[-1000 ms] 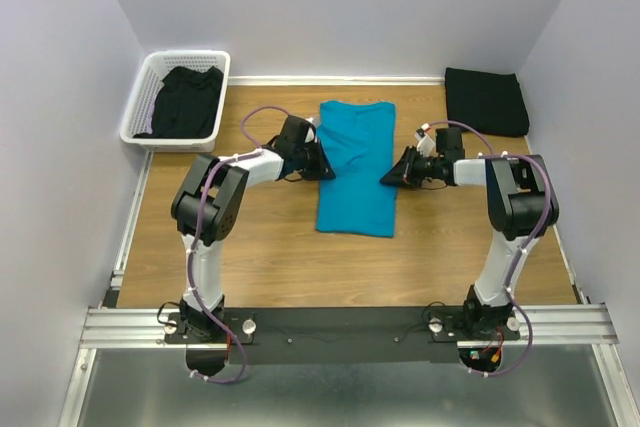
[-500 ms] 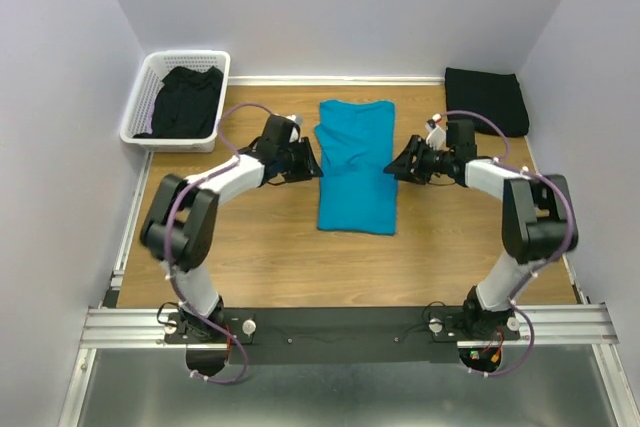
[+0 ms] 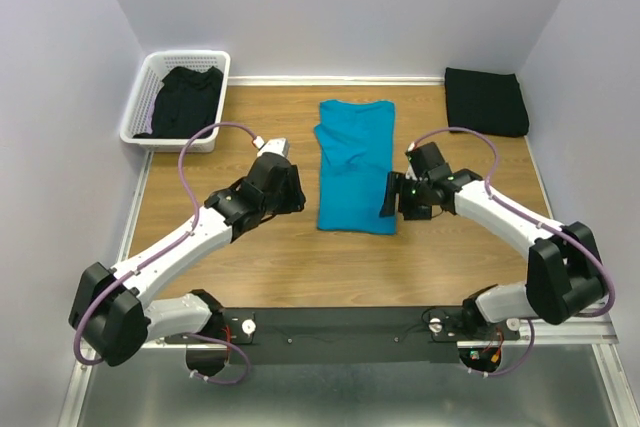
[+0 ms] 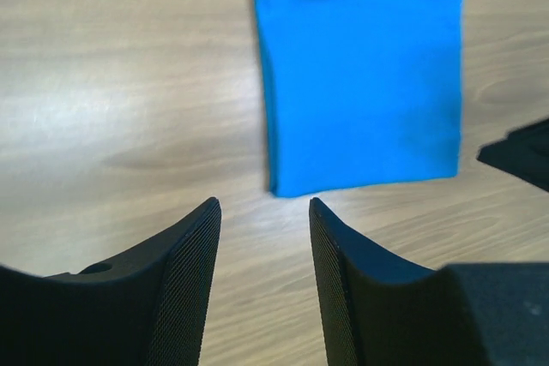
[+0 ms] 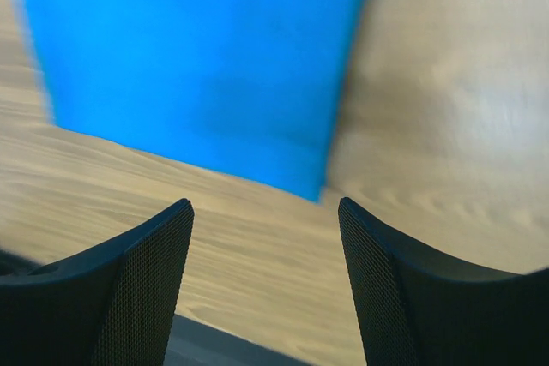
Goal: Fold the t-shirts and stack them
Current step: Fold the tshirt
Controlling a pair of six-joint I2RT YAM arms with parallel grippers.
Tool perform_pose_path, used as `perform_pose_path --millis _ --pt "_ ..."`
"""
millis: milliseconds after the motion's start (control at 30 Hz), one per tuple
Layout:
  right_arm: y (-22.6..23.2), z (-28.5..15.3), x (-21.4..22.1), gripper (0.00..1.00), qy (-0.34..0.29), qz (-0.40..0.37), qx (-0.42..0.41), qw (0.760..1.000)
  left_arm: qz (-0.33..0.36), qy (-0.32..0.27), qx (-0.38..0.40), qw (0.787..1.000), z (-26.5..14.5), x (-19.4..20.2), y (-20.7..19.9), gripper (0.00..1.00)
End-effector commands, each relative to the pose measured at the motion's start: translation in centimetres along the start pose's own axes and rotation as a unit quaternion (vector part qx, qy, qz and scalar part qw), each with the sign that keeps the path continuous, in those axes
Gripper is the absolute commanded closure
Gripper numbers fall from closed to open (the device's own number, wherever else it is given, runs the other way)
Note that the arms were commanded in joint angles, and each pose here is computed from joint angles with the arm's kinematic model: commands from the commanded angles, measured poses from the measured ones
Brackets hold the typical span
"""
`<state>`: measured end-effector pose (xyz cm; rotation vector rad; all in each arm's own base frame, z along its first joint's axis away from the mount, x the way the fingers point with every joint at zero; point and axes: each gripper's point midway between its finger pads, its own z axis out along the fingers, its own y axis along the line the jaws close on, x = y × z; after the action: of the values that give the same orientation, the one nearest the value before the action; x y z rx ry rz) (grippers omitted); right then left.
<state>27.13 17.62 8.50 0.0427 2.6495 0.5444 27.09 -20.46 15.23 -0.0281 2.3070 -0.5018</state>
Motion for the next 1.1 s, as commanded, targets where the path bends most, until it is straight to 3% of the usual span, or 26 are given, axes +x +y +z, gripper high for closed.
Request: perform_pose_path --millis 0,567,1067 --pt "-4.2 -0.2 4.0 0.24 0.039 0.017 0.122 0.992 -0.002 0.030 -0.067 0.997 0.1 3.0 2.8 0.45" --pt "-3.0 3.8 4.9 0.50 0.058 -0.007 0.135 0.989 0.019 0.078 -0.038 0.996 3.0 5.1 -0.3 0.43" --pt "-2.2 3.5 3.3 0.51 0.034 0.004 0.132 0.991 0.026 0.097 -0.041 0.994 4.6 6.0 -0.7 0.41"
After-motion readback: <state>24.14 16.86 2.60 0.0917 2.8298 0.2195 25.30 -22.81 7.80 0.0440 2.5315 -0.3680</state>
